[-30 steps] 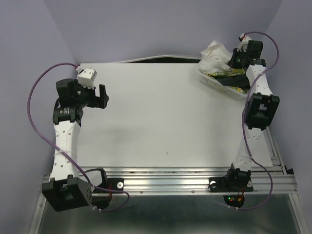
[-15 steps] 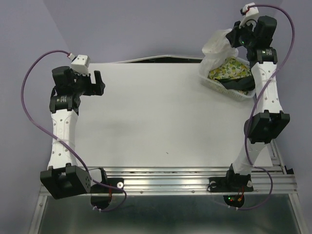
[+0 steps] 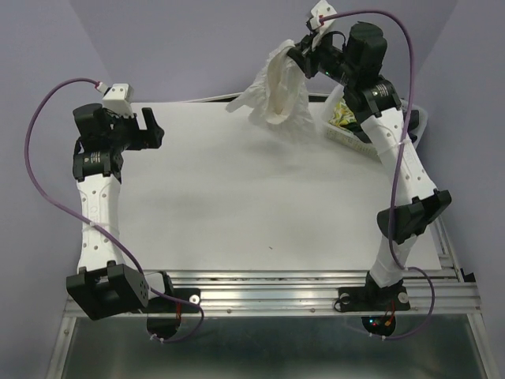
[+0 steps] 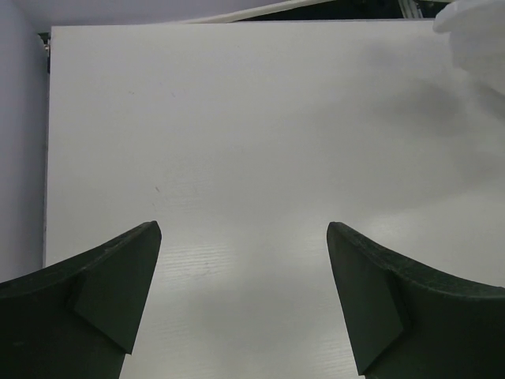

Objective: Fold and stack the skirts
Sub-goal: Move the skirt to the center of the board

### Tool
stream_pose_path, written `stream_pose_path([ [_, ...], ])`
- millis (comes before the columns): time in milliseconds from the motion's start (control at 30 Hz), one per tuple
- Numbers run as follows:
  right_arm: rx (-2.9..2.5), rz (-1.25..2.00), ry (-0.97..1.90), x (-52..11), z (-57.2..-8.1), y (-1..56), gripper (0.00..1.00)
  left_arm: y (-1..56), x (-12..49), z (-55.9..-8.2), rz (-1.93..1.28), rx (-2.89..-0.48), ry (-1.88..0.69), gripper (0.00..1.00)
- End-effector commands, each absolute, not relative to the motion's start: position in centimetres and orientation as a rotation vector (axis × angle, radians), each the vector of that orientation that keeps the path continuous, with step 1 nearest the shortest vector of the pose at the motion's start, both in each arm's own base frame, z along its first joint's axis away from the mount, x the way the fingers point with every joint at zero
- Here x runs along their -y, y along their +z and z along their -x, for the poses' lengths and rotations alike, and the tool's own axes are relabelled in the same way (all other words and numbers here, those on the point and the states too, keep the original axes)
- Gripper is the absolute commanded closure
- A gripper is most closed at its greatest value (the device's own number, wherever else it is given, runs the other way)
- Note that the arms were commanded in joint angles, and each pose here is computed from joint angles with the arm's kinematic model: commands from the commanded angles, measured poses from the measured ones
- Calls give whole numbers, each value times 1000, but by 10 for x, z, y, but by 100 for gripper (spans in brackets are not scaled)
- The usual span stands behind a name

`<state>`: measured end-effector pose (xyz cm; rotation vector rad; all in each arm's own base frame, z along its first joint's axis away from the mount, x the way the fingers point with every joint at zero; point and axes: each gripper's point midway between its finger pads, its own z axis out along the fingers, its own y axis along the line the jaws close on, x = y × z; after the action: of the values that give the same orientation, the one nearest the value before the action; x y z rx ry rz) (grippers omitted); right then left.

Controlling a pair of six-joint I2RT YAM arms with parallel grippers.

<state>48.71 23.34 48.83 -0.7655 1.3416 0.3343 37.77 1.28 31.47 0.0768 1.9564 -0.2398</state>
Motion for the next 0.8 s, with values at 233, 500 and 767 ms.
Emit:
stream_pose_path([
  [233, -1274, 735, 439, -271, -454, 492, 99, 340, 16, -362, -322, -1850, -332, 2],
  [500, -1839, 595, 563, -269, -460, 246, 99, 264, 18, -347, -516, -2030, -230, 10],
  [767, -2082, 397, 306, -225, -471, 128, 99, 231, 105, -329, -771, -2031, -287, 15],
])
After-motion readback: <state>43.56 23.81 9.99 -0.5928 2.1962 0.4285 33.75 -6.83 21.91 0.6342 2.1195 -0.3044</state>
